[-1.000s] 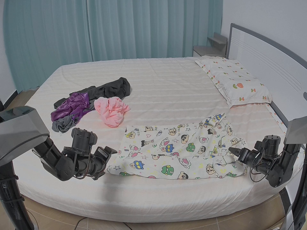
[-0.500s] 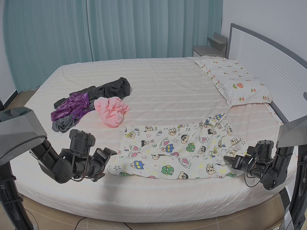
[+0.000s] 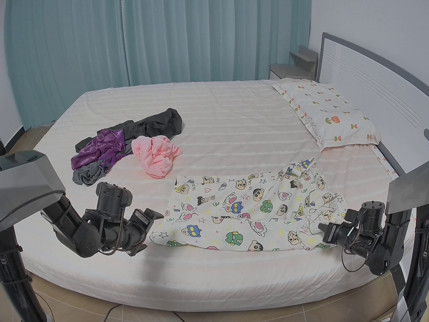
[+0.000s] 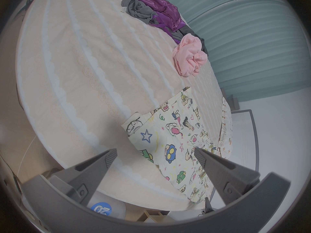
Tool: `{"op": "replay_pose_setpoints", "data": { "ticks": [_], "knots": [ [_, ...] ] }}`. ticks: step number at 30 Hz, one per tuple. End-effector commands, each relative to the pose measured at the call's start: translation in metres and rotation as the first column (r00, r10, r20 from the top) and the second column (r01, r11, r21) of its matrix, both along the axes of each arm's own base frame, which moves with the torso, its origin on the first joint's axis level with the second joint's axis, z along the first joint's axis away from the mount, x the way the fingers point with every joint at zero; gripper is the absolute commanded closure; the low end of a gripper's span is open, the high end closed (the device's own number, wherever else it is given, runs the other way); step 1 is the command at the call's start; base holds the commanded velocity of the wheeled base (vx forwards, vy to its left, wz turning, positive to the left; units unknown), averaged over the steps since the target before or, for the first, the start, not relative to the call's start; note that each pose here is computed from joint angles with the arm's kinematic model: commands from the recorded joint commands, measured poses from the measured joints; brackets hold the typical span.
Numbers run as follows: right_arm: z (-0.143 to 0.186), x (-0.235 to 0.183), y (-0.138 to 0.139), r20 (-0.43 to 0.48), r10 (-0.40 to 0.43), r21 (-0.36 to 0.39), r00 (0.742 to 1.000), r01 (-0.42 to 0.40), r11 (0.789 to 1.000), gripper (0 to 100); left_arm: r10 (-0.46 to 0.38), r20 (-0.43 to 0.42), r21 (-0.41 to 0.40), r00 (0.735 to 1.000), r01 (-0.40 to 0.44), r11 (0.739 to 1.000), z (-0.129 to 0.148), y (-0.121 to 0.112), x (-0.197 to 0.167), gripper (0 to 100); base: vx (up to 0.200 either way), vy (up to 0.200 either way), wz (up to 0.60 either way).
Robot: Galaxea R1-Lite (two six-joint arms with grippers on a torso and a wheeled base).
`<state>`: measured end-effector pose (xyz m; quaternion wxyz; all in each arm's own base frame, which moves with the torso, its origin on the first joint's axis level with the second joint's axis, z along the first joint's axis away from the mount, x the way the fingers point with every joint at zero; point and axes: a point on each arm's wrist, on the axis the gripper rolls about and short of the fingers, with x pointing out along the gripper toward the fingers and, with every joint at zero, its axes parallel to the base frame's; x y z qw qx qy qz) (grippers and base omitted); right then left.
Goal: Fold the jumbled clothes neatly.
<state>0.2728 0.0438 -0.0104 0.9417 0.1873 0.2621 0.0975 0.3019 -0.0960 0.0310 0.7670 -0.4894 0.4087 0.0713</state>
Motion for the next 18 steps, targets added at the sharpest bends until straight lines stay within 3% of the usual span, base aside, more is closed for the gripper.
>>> {"op": "replay_pose_setpoints", "data": {
  "ticks": [1,11,18],
  "knots": [
    [0.018,-0.011,0.014,0.049,0.054,0.012,0.997,-0.054,0.998,100,0.001,-0.003,0.002,1.0,-0.001,1.0,-0.001,0.0,0.0,0,0.0,0.0,0.0],
    [0.019,-0.024,0.049,0.055,0.102,-0.031,0.993,-0.101,0.994,100,0.002,-0.004,0.001,1.0,-0.002,1.0,-0.001,0.0,0.0,0,0.0,0.0,0.0],
    [0.013,-0.028,0.059,0.035,0.115,-0.047,0.993,-0.114,0.992,100,0.003,-0.006,0.0,1.0,-0.003,1.0,-0.002,0.0,0.0,0,0.0,0.0,0.0]
  ]
}}
